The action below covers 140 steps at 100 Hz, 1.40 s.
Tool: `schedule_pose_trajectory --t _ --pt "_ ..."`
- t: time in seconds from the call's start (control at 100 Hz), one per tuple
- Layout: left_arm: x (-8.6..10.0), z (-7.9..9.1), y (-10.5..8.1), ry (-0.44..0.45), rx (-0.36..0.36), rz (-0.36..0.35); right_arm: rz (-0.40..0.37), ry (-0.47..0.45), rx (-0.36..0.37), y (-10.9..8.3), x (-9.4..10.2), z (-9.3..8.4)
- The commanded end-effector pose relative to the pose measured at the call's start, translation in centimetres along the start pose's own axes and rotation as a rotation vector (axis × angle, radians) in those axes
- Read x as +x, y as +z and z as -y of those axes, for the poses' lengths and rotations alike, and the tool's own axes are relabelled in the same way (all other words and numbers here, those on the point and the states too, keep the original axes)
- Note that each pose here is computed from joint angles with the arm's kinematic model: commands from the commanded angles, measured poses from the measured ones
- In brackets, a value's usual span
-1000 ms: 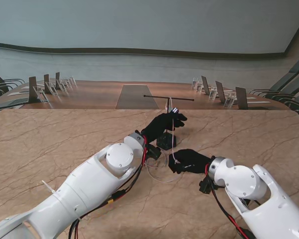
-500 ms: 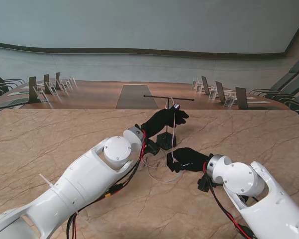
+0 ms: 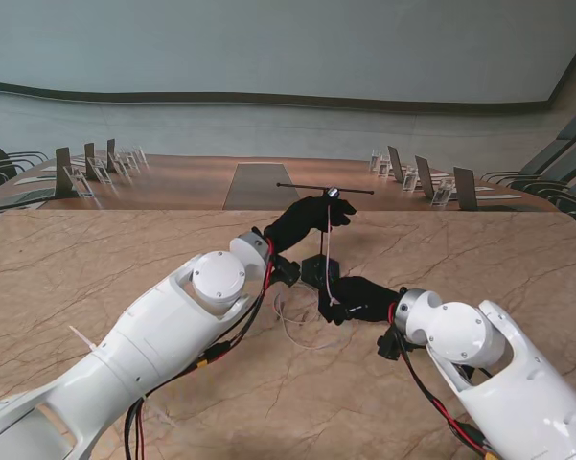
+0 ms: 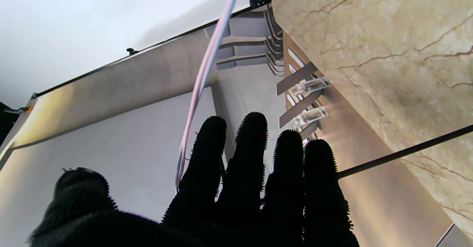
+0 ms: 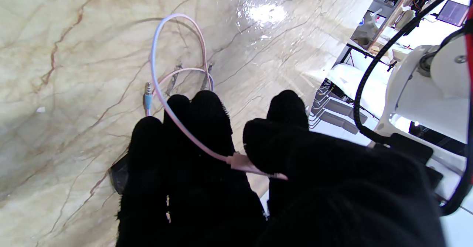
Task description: Take the wired earphone off the rack, coil the cable and place them on the table
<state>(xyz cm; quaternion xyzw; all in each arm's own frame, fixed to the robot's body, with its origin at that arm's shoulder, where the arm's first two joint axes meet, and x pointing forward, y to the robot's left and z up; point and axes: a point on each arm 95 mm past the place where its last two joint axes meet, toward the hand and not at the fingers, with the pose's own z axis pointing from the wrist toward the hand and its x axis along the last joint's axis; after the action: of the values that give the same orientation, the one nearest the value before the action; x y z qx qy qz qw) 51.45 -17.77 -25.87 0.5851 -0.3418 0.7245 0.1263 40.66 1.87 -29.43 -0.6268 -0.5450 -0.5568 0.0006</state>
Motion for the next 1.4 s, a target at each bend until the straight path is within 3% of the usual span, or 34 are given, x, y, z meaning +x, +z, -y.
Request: schedule_pose_trajectory --t 0.0,1.39 --pt "0.4 0.5 0.1 0.009 0.006 -0.013 -0.013 -0.007 0.004 0.2 0.5 -0.1" --pt "3.5 2.2 0.3 0.051 0.01 -0.095 -0.052 -0.028 -0.037 0.4 1.1 -2.1"
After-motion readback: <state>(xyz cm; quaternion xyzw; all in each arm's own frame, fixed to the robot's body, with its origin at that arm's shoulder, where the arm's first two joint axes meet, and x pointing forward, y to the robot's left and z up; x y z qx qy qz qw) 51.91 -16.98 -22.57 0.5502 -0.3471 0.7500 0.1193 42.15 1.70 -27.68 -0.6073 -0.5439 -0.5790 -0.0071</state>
